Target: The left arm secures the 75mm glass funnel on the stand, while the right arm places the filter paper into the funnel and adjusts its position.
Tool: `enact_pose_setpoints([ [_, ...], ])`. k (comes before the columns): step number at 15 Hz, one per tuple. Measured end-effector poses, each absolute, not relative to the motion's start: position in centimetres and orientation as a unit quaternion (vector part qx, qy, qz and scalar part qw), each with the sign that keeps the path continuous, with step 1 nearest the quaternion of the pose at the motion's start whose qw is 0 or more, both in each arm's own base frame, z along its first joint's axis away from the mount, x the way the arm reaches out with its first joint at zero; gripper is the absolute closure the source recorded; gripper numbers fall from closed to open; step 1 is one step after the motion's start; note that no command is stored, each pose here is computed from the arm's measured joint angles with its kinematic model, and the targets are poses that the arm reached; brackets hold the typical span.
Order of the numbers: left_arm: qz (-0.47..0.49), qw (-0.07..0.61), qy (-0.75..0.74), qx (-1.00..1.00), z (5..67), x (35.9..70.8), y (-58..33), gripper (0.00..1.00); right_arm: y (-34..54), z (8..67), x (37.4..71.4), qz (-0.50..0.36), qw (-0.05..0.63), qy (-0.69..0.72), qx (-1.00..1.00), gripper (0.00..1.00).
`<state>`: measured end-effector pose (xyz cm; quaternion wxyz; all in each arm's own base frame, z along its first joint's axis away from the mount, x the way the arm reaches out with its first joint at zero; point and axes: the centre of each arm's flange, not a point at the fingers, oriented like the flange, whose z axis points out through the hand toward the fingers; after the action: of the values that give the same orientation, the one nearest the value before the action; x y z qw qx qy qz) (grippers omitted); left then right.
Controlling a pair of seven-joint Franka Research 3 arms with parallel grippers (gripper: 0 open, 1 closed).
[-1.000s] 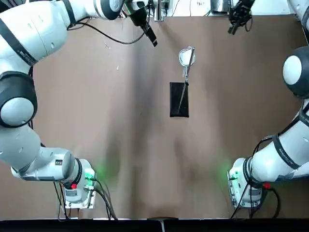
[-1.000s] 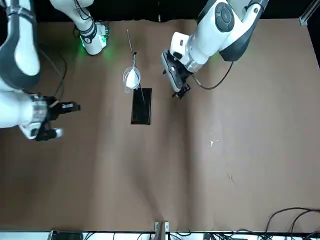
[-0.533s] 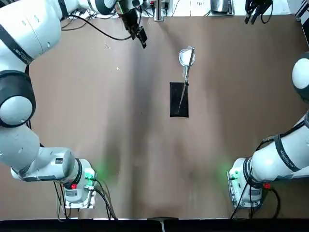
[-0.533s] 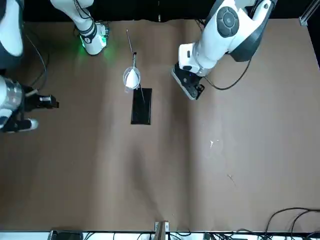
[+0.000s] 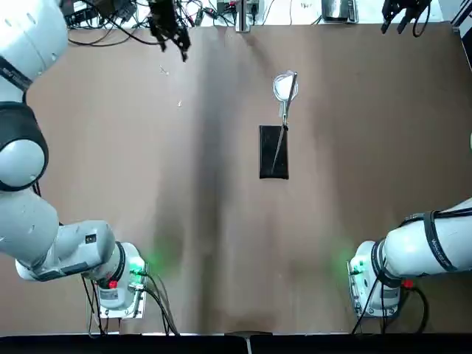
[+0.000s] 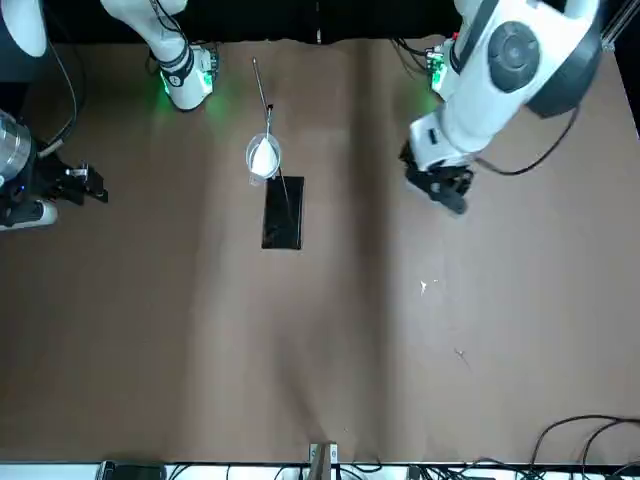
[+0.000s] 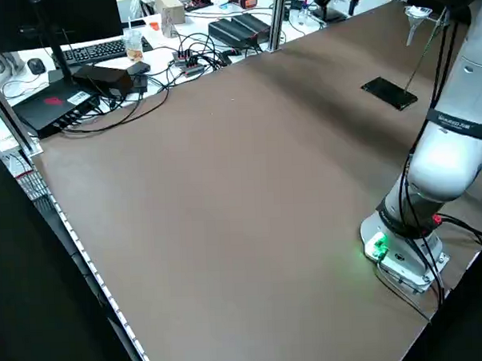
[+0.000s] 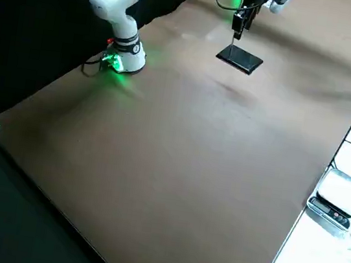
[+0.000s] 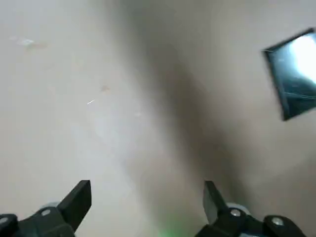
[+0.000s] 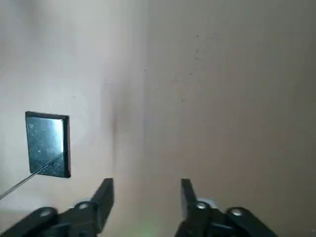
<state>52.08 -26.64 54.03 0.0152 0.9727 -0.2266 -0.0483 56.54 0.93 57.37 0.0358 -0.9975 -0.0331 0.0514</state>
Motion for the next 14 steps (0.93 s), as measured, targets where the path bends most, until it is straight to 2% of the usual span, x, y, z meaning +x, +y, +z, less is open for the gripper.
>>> enact_pose_setpoints([
  [4, -0.062, -0.07, -0.168, 0.981, 56.7, 51.7, -20.4, 0.0, 1.1, 57.4, 56.5, 0.051, 0.033, -0.035, -0.998, 0.01],
  [9, -0.101, -0.126, -0.135, 0.978, 57.9, 50.9, -16.9, 0.0, 1.0, 57.5, 56.5, 0.051, 0.031, -0.035, -0.998, 0.0],
  [14, -0.107, -0.127, -0.087, 0.982, 58.5, 52.2, -12.1, 0.0, 1.0, 58.3, 56.1, 0.043, 0.031, -0.036, -0.998, 0.0],
])
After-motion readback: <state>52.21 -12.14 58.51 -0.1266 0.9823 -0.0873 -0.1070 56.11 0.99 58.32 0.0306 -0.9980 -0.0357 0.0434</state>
